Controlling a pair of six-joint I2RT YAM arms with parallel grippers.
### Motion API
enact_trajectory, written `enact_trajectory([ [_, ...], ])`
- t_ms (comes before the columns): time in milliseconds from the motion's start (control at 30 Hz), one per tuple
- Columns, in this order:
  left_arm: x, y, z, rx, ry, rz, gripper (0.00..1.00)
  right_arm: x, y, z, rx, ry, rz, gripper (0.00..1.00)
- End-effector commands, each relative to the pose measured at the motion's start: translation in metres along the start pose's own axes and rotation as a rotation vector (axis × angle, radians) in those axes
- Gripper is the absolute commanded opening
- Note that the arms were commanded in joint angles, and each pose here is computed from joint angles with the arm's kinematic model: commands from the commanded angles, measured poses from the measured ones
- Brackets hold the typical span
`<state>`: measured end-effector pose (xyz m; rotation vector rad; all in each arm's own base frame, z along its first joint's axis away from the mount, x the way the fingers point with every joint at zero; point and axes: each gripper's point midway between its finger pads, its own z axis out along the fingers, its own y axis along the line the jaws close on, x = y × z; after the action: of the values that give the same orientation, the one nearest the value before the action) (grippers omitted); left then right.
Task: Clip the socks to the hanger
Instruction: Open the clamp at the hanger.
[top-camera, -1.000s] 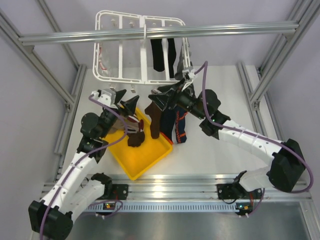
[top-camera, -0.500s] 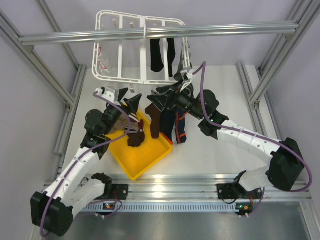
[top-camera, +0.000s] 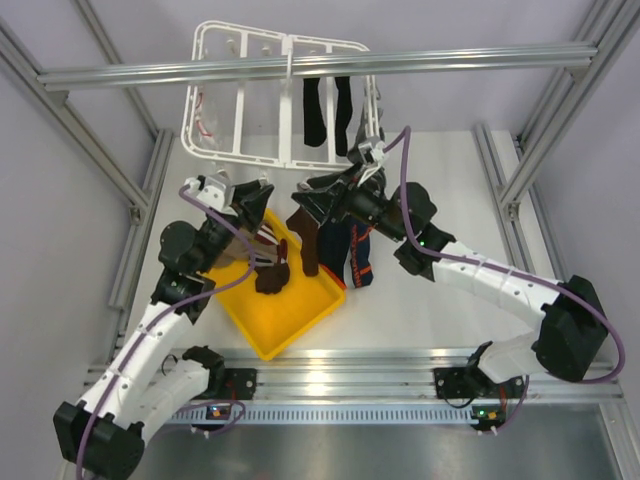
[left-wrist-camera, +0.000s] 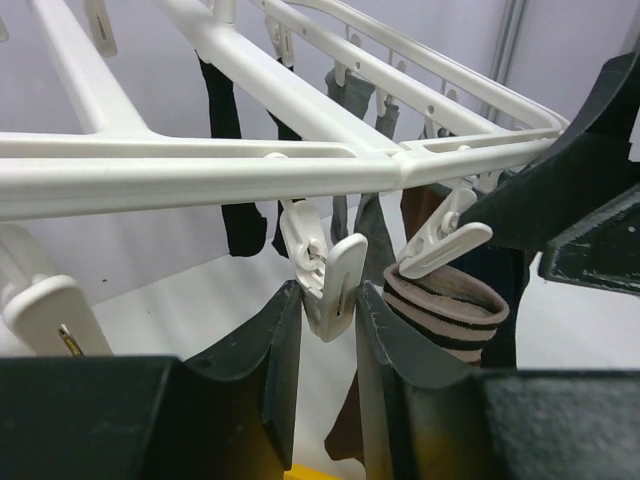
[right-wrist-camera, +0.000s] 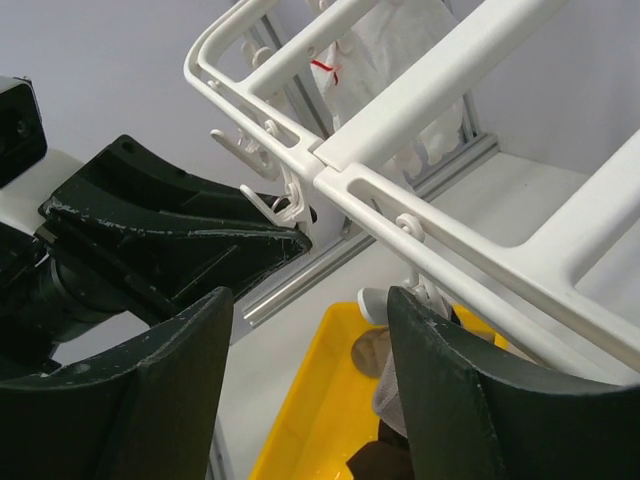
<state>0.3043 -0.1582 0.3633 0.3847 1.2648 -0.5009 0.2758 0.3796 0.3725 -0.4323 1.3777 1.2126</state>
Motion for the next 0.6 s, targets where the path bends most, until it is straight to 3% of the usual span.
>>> enact_trajectory([
  [0, -0.021, -0.013, -0.007, 0.063, -0.003, 0.046, 0.23, -0.034, 0.029, 0.008, -0.085, -0.108, -0.029, 0.61],
  [233, -0.02, -0.035, -0.021, 0.189, 0.117, 0.065, 0.11, -0.038, 0.041, 0.016, -0.151, -0.122, -0.01, 0.54],
  [433, -0.013, -0.05, -0.025, 0.275, 0.185, 0.025, 0.03, -0.038, 0.062, 0.02, -0.255, -0.107, 0.013, 0.66],
  [567, -0.014, -0.053, -0.023, 0.291, 0.189, 0.005, 0.0, -0.038, 0.07, 0.018, -0.292, -0.102, 0.005, 0.66],
])
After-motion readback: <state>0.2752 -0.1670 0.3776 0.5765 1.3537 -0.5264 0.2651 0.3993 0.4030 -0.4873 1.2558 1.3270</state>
